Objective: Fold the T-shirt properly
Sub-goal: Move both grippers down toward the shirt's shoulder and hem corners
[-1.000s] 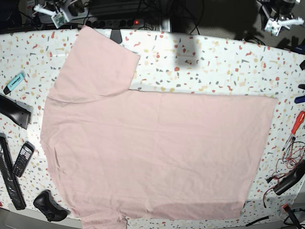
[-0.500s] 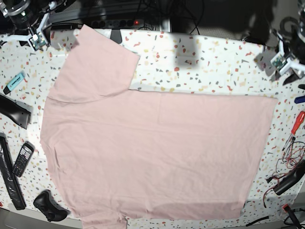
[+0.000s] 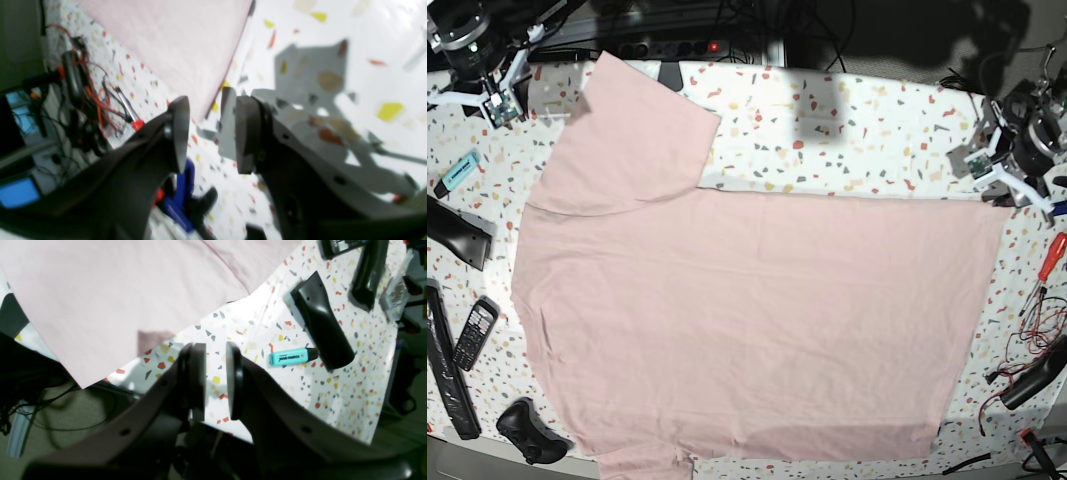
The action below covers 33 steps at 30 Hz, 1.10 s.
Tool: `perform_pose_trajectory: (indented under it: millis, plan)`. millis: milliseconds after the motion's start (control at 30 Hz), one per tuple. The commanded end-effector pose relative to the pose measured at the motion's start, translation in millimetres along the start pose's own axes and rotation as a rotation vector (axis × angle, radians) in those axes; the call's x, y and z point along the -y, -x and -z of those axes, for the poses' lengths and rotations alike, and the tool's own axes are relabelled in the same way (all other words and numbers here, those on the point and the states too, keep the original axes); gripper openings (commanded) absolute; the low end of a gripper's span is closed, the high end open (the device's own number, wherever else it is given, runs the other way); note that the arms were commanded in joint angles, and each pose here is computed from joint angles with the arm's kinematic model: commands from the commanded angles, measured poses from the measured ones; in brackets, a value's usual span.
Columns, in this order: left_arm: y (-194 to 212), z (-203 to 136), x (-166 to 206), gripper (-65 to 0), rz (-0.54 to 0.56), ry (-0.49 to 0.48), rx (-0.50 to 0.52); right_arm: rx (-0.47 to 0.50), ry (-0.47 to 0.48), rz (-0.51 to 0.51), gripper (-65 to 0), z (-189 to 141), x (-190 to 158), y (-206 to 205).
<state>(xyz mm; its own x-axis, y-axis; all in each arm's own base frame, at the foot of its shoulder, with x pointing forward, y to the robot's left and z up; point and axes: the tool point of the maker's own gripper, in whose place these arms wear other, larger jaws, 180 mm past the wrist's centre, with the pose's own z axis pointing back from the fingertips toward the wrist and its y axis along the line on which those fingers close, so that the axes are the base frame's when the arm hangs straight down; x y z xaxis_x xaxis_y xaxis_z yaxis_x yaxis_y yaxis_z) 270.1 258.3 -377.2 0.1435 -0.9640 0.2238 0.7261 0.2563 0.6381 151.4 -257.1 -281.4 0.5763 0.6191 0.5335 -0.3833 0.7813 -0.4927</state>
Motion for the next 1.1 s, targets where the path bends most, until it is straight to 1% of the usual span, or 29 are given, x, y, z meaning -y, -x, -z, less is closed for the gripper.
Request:
perform_pose_trajectory:
  millis: [0, 233, 367, 533, 633, 900, 1067]
  plan:
    - [3, 1, -20, -43.2, 0.029, -0.046, -0.006, 0.022, 0.007, -0.011, -54.3, -3, 3, -7]
    - [14, 32, -24, -43.2, 0.054, -0.006, -0.054, -0.006, 0.007, -0.011, -54.3, -3, 3, -2]
    - [25, 44, -26, -43.2, 0.063, 0.011, -0.089, -0.027, 0.017, -0.018, -54.3, -3, 4, 2]
    - [26, 52, -38, -43.3, 0.060, 0.001, -0.066, -0.039, 0.029, -0.022, -54.3, -4, 5, 5]
    - [32, 54, -44, -43.5, 0.056, -0.007, -0.082, -0.039, 0.029, -0.021, -54.3, -4, 5, 5]
    - [25, 56, -41, -43.5, 0.048, -0.003, -0.056, -0.036, 0.029, -0.022, -54.3, -3, 5, 5]
    - [16, 63, -30, -43.5, 0.020, 0.012, -0.044, -0.037, 0.029, -0.022, -54.3, -4, 5, 5]
